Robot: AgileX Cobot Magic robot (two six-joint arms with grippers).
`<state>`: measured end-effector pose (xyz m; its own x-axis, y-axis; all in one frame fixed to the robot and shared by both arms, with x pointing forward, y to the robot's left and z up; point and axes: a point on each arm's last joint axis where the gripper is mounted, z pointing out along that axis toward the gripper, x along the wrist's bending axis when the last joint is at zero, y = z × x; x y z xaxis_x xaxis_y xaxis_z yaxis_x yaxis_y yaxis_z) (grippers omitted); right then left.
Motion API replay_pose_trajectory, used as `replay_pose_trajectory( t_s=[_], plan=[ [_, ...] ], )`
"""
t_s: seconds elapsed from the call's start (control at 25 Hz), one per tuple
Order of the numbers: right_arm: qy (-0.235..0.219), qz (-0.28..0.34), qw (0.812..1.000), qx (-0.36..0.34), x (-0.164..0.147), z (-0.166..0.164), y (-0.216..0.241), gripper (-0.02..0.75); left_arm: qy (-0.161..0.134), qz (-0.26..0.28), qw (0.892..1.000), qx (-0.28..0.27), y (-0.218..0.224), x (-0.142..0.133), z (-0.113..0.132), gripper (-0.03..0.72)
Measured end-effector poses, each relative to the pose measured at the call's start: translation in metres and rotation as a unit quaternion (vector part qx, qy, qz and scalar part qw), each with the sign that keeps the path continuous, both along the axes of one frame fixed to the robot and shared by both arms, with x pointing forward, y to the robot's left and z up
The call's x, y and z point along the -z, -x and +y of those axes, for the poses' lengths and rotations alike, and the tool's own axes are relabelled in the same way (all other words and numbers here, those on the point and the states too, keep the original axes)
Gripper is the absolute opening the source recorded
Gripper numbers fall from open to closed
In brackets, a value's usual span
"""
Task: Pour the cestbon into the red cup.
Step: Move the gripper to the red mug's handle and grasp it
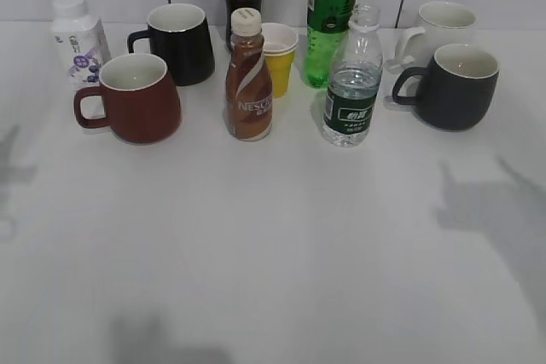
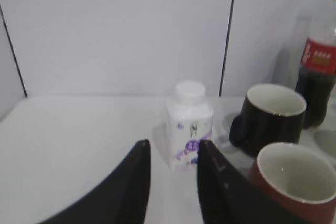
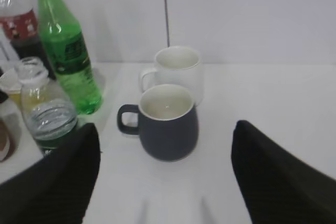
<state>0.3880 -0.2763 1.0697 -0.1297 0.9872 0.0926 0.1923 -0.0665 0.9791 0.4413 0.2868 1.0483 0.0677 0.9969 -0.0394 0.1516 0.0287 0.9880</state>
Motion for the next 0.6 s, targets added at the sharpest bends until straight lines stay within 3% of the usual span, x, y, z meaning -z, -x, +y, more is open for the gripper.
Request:
replay_pose_trajectory(
  t_s=[0.2,0.6],
  plan=[
    [0.030,0.013,0.998,-0.046,0.018,0.021,-0.030,0.586,-0.014,0.054,0.998,0.012,-0.025,0.034,-0.003,0.242],
    [0.060,0.021,0.995,-0.073,0.059,0.044,-0.073,0.586,-0.040,0.095,0.991,0.088,-0.042,0.071,-0.035,0.319]
  ],
)
